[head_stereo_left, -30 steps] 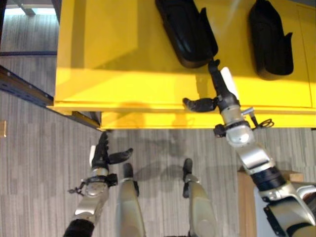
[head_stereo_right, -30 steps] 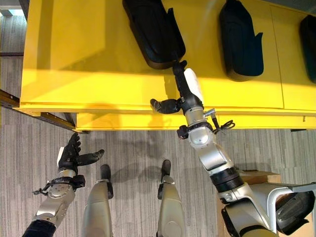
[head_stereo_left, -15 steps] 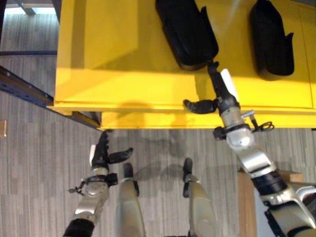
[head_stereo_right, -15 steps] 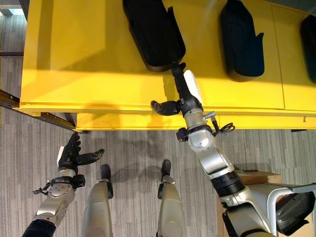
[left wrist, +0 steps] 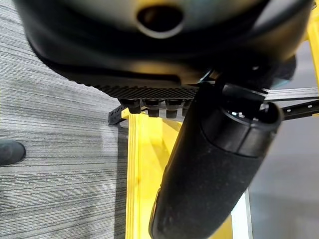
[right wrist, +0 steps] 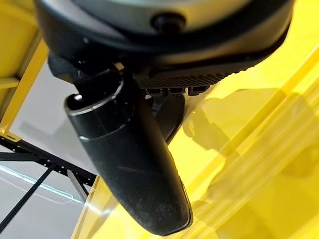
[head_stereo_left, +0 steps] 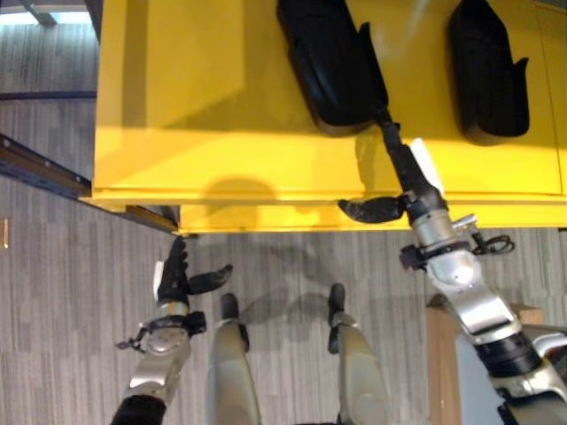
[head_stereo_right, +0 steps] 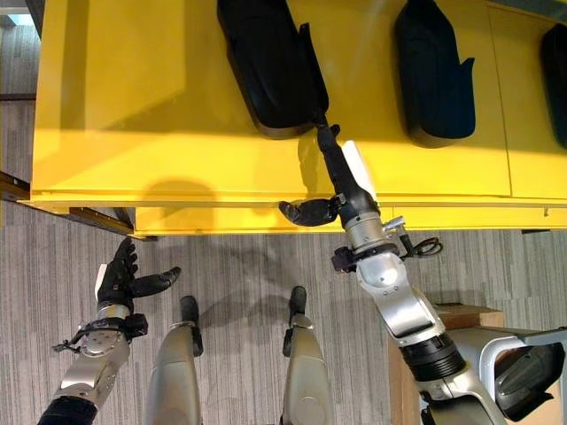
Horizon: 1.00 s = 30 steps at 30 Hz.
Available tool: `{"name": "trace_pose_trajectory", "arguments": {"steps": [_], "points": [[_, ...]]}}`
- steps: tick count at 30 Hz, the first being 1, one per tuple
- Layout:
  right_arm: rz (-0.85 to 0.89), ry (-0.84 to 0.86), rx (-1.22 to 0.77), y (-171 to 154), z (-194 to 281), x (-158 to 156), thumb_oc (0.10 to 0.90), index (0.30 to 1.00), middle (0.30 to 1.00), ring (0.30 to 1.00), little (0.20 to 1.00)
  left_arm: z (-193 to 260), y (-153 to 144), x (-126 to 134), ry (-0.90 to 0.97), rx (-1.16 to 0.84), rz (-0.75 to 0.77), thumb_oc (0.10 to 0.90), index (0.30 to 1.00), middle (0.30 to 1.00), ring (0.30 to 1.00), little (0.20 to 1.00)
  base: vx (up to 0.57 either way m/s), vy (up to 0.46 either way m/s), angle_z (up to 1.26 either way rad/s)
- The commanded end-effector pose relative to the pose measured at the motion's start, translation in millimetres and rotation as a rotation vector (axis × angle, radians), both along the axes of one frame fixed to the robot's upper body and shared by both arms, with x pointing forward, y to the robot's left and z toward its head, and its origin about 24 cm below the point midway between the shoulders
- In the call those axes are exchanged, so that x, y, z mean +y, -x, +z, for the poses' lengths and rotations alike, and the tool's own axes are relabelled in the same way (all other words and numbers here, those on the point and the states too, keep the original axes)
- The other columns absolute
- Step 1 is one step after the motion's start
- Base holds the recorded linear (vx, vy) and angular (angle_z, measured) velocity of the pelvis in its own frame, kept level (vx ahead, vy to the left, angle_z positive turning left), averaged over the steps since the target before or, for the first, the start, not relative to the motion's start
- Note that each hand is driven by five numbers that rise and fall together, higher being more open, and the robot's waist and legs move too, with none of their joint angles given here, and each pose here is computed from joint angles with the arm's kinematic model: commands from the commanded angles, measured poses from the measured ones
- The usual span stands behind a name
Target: Move parts from the plastic box to the shelf.
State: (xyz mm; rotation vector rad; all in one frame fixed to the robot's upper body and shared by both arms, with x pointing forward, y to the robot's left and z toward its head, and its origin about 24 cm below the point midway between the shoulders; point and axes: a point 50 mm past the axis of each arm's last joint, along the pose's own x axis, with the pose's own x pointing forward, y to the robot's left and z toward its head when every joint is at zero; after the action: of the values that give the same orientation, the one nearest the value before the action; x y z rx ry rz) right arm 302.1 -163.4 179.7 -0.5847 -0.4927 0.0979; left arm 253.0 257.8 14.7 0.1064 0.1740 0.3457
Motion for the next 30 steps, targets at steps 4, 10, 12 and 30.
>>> {"name": "trace_pose_trajectory", "arguments": {"steps": [4, 10, 12, 30], "points": [[0.131, -0.046, -0.349, 30, 69, 7, 0.9, 1.0, 1.0, 1.0, 1.0, 29, 5, 8, -0.05, -0.149, 0.014, 0.9, 1.0, 1.0, 1.0, 1.0, 0.0, 0.0, 0.0], [0.18, -0.057, -0.373, 35, 74, 13, 0.9, 1.0, 1.0, 1.0, 1.0, 29, 6, 8, -0.046, -0.152, 0.016, 0.9, 1.0, 1.0, 1.0, 1.0, 0.0, 0.0, 0.0], [0.192, -0.06, -0.379, 36, 75, 14, 0.9, 1.0, 1.0, 1.0, 1.0, 28, 7, 9, -0.045, -0.15, 0.02, 0.9, 1.0, 1.0, 1.0, 1.0, 0.0, 0.0, 0.0], [0.03, -0.078, -0.467, 34, 88, -10, 0.9, 1.0, 1.0, 1.0, 1.0, 24, 6, 3, -0.041, -0.135, 0.001, 0.9, 1.0, 1.0, 1.0, 1.0, 0.0, 0.0, 0.0]]}}
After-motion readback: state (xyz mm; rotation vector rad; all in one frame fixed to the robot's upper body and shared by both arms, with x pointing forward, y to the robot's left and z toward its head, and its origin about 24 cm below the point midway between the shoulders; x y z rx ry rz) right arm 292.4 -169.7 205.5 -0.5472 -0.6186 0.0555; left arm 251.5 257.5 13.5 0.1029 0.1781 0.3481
